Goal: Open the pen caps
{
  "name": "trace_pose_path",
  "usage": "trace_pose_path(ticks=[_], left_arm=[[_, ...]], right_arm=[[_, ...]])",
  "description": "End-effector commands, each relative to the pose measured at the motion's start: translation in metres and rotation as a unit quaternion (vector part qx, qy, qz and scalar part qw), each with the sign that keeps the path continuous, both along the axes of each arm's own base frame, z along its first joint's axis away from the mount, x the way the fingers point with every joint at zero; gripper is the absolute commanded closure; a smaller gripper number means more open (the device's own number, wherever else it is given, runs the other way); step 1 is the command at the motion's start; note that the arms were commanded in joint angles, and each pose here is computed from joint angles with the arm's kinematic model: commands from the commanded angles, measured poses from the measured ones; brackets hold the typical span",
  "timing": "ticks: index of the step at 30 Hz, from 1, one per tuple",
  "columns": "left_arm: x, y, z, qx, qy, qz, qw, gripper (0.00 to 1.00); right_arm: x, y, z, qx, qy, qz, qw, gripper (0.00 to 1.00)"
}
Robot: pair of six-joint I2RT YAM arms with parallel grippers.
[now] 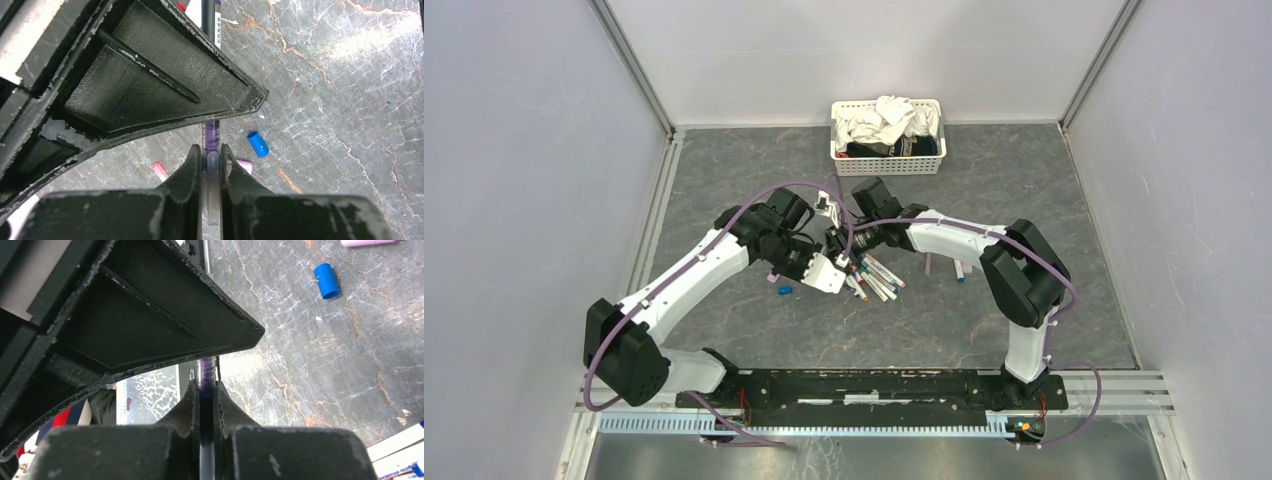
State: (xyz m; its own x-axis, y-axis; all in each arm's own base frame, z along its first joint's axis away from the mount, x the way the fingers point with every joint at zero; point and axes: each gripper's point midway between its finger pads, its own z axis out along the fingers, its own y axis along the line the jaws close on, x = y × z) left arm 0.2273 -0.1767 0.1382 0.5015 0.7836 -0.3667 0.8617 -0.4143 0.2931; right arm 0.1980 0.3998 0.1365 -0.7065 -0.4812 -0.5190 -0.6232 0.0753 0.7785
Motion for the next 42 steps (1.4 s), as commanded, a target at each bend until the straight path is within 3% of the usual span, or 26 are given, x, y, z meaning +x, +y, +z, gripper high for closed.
trace_pose_path(ticks=[1, 9, 15, 18, 22, 27, 30, 34, 38, 42], left_arm=[[0.029, 0.031, 0.005, 0.051, -0.024, 0.043, 0.997, 0.98], [0.070, 0.076, 0.013, 0.056, -0.046, 0.102, 0.992, 0.98], [0.072, 0.055, -0.010, -0.005, 0.012, 0.173, 0.985, 0.98], [0.078, 0.046, -0.034, -0.025, 0.053, 0.233, 0.971, 0.98], [0.091, 0.048, -0.068, -0.015, 0.074, 0.302, 0.950, 0.98], [0.094, 0.052, -0.097, 0.005, 0.091, 0.330, 0.939, 0.93], [0.093, 0.053, -0.109, 0.014, 0.101, 0.339, 0.935, 0.89], [0.090, 0.054, -0.116, 0.017, 0.108, 0.344, 0.933, 0.83], [0.086, 0.057, -0.115, 0.018, 0.110, 0.348, 0.931, 0.65], [0.093, 0.051, -0.092, -0.011, 0.103, 0.355, 0.929, 0.55]], right_arm=[[0.004, -0.026, -0.007, -0.023, -0.023, -0.023, 0.999, 1.00], [-0.002, -0.066, -0.027, -0.057, -0.029, -0.046, 0.997, 1.00], [0.055, -0.108, -0.017, -0.100, -0.081, -0.169, 0.977, 1.00], [0.100, -0.163, -0.020, -0.172, -0.118, -0.283, 0.936, 1.00], [0.141, -0.261, -0.028, -0.277, -0.159, -0.434, 0.842, 1.00], [0.151, -0.354, -0.042, -0.373, -0.174, -0.542, 0.733, 1.00], [0.152, -0.376, -0.052, -0.402, -0.170, -0.569, 0.697, 1.00], [0.149, -0.378, -0.074, -0.423, -0.151, -0.560, 0.696, 1.00], [0.145, -0.381, -0.091, -0.438, -0.142, -0.555, 0.693, 0.99], [0.146, -0.377, -0.092, -0.430, -0.139, -0.557, 0.697, 0.99]])
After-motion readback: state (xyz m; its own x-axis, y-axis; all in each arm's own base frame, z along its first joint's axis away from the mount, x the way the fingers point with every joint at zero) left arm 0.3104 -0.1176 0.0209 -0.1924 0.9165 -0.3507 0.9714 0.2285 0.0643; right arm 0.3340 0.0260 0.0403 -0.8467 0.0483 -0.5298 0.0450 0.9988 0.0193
